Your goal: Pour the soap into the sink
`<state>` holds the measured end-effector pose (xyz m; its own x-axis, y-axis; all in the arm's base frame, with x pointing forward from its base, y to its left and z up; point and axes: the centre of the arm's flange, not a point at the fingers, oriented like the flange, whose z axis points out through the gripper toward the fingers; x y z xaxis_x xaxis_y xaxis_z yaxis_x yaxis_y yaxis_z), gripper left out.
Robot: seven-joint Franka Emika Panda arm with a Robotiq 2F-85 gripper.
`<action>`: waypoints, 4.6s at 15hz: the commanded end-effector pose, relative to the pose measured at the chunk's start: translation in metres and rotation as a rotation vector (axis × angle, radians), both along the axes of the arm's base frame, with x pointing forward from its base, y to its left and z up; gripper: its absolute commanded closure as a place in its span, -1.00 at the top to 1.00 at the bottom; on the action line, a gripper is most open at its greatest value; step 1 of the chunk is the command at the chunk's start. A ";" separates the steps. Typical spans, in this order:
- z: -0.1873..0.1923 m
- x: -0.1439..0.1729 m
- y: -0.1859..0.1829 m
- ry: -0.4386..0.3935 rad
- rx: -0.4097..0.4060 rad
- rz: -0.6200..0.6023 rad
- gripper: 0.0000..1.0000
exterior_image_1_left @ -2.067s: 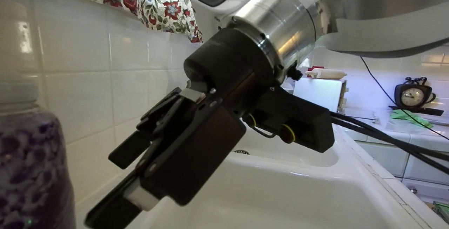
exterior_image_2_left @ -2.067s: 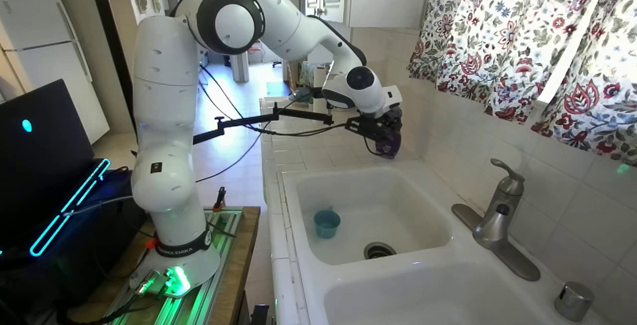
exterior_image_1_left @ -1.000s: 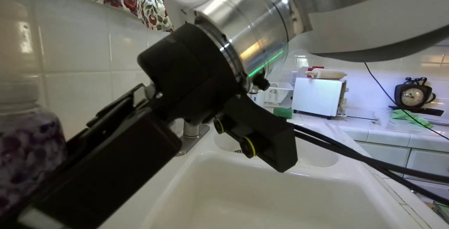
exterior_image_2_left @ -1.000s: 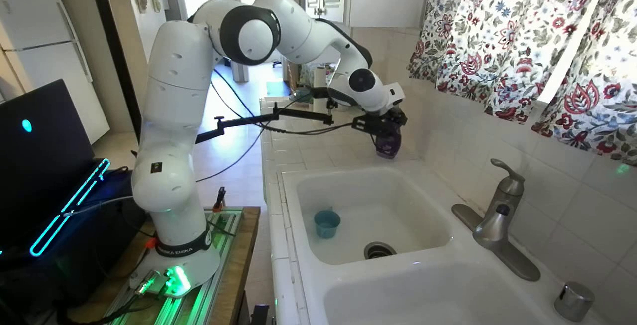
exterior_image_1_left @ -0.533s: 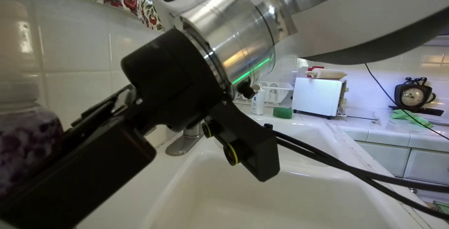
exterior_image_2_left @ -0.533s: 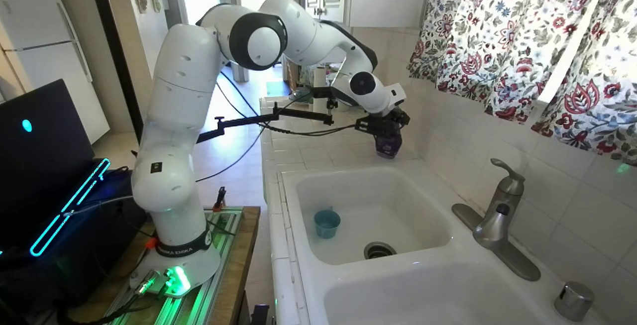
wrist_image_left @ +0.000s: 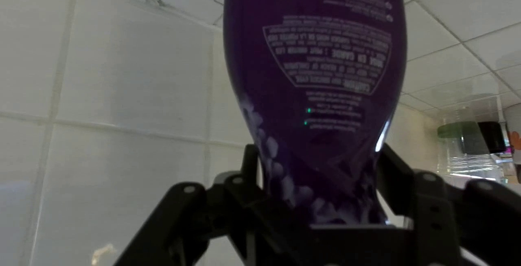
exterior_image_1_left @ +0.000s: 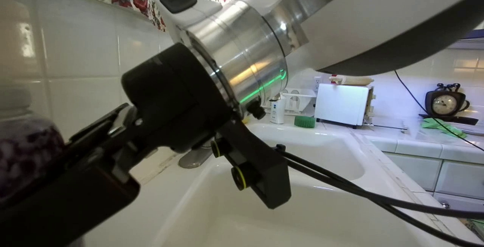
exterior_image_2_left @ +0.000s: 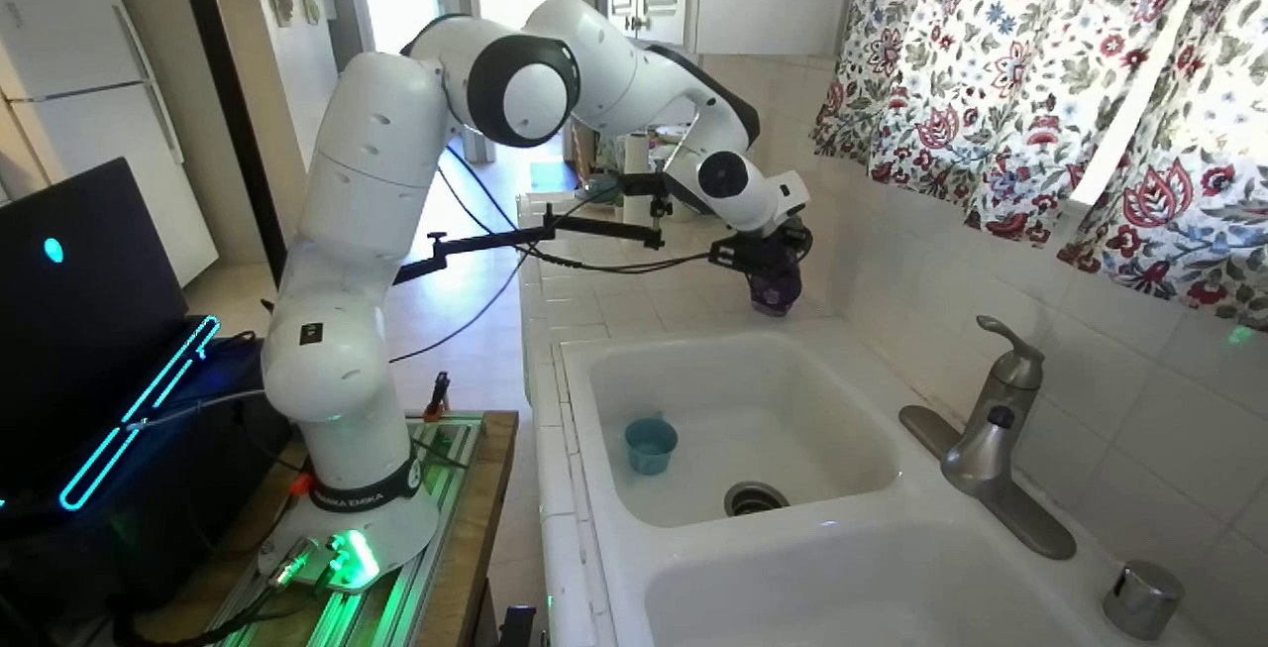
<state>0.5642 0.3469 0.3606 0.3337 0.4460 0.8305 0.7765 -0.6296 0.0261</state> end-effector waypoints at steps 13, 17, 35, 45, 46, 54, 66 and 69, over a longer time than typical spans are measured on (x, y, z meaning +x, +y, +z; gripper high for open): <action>0.007 -0.002 -0.007 -0.016 0.038 0.032 -0.64; 0.008 -0.001 0.000 -0.042 0.057 0.055 -0.64; -0.047 -0.010 0.011 -0.266 0.297 0.084 -0.64; -0.025 -0.009 0.001 -0.249 0.345 0.176 0.94; -0.019 -0.009 -0.003 -0.235 0.341 0.219 1.00; -0.022 -0.009 -0.031 -0.105 0.386 0.386 1.00; -0.038 -0.032 -0.022 -0.012 0.319 0.241 1.00; -0.037 -0.038 -0.015 -0.016 0.294 0.206 0.47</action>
